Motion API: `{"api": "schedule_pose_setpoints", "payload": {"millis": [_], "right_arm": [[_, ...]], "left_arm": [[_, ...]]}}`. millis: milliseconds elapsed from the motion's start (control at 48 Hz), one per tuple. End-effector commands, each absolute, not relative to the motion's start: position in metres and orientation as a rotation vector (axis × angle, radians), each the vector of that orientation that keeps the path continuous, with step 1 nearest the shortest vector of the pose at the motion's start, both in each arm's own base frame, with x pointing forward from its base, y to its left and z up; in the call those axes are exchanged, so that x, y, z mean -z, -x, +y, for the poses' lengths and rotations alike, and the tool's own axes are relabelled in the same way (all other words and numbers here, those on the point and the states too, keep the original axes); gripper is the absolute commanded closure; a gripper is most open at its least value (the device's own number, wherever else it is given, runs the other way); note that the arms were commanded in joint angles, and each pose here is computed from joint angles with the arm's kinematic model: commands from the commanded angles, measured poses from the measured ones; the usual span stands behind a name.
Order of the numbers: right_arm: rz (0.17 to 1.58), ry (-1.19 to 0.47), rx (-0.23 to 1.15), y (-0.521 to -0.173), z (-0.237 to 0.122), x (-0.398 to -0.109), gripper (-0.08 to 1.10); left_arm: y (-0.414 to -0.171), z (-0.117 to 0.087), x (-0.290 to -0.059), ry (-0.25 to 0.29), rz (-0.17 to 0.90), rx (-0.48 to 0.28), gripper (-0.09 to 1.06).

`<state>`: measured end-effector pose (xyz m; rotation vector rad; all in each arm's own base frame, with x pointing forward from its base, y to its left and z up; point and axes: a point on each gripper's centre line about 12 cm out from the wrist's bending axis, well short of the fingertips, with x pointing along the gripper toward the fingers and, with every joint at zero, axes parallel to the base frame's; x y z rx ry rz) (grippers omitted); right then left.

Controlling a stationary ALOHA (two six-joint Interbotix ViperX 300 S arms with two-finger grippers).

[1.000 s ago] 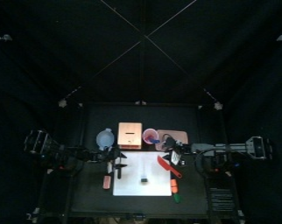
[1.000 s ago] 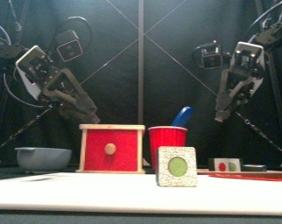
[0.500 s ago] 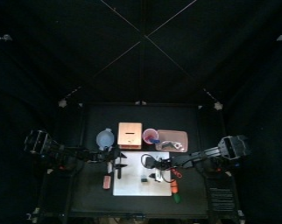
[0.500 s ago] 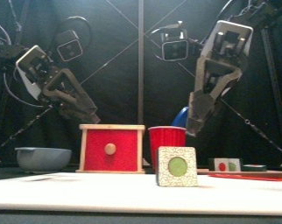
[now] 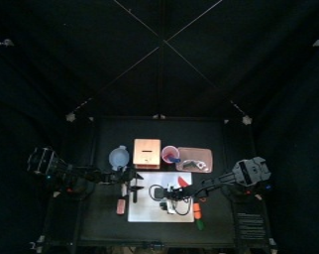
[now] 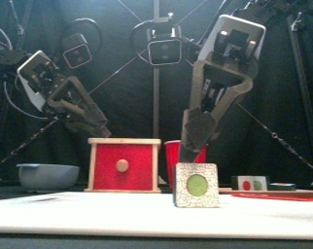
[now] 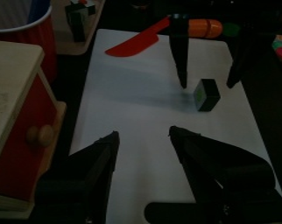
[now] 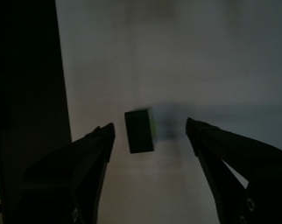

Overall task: Place sushi on board then cut the sushi with the knife then place the pieces on the plate
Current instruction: Place the 4 sushi pieces on the plate

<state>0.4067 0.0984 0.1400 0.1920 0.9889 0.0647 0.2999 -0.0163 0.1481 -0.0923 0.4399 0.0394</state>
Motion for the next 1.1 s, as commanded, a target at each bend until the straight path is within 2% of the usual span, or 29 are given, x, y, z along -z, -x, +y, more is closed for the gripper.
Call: {"api": "schedule_pose_setpoints", "payload": {"millis": [21,250,479,562,750,1104], "right_arm": [[0.958,-0.181,-0.081,-0.416,0.104,-0.154,0.08],[0.989,-0.166,-0.080,-0.420,0.106,-0.142,0.13],[0.998,-0.160,-0.072,-0.421,0.104,-0.137,0.39],[1.002,-0.155,-0.070,-0.420,0.102,-0.138,0.45],[1.016,-0.167,-0.021,-0.407,0.077,-0.155,0.44],[0.956,-0.244,0.116,-0.348,0.010,-0.206,0.44]], "left_arm": [[-0.303,-0.016,-0.153,0.091,0.420,-0.039,0.11],[-0.302,-0.016,-0.152,0.091,0.425,-0.039,0.11],[-0.301,-0.016,-0.151,0.091,0.426,-0.040,0.11],[-0.301,-0.016,-0.151,0.091,0.426,-0.040,0.11],[-0.301,-0.016,-0.151,0.091,0.428,-0.040,0.11],[-0.301,-0.016,-0.150,0.092,0.429,-0.041,0.11]]}}
